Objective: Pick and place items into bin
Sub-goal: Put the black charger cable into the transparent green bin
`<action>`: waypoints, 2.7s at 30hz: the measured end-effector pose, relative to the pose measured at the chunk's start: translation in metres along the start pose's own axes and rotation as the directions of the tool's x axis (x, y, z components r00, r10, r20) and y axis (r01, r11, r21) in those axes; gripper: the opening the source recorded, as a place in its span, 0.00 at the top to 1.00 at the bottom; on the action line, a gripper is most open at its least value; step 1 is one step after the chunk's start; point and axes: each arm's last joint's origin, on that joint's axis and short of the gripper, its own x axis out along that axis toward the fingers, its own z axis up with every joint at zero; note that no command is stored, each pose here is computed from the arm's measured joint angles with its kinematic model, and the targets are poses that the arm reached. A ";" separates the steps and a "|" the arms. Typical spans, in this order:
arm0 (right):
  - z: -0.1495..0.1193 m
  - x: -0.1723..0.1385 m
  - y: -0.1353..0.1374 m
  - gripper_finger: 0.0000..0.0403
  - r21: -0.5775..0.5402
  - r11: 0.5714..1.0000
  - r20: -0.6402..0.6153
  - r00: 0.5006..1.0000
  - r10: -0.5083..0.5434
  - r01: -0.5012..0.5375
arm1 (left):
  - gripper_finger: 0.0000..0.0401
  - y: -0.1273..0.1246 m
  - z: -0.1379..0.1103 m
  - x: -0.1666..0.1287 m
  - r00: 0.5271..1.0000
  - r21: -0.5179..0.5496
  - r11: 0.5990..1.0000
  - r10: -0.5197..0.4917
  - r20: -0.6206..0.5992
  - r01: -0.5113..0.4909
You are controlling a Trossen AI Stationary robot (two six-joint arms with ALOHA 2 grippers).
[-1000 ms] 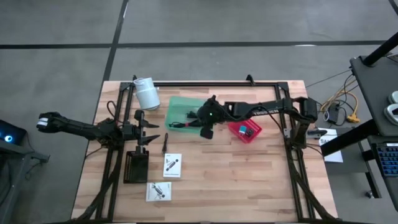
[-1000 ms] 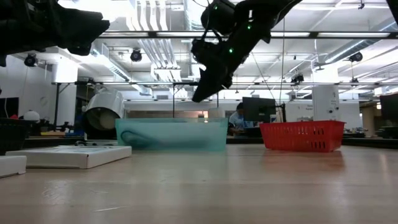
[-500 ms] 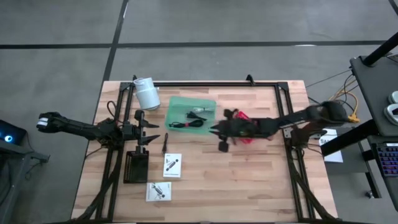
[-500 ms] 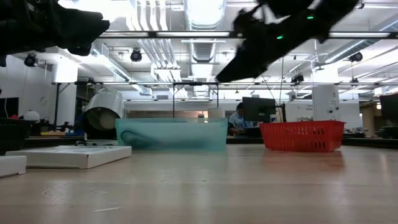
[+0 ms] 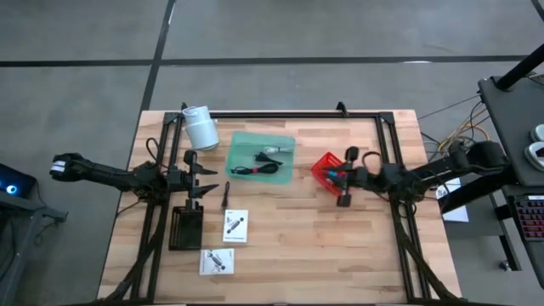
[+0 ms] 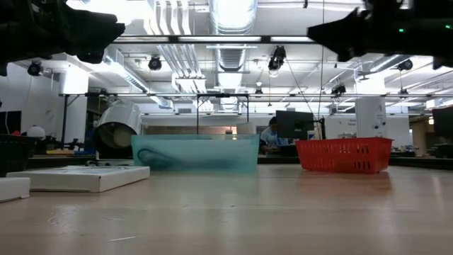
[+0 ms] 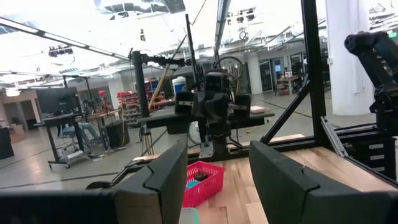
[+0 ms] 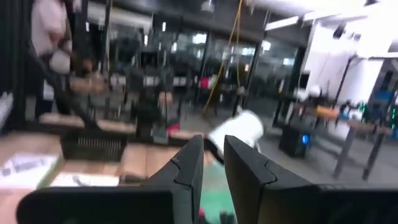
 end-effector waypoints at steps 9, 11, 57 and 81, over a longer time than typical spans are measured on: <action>0.002 -0.047 -0.018 0.87 -0.004 0.991 0.108 0.985 -0.132 0.133 | 0.61 0.000 -0.001 0.001 1.000 -0.003 1.000 -0.002 -0.010 0.002; 0.004 -0.052 -0.020 0.87 -0.021 0.991 0.114 0.985 -0.130 0.133 | 0.61 -0.001 -0.003 0.001 1.000 -0.001 1.000 -0.004 -0.021 0.004; 0.002 -0.069 -0.023 0.87 -0.282 0.958 0.063 0.997 -0.039 0.055 | 0.61 0.001 0.055 0.101 0.365 -0.270 0.458 0.133 -0.922 -0.847; 0.000 -0.068 -0.022 0.87 -0.292 0.955 0.046 0.998 -0.035 0.047 | 0.61 -0.022 -0.024 0.124 -0.039 0.046 0.492 0.024 -0.999 -0.869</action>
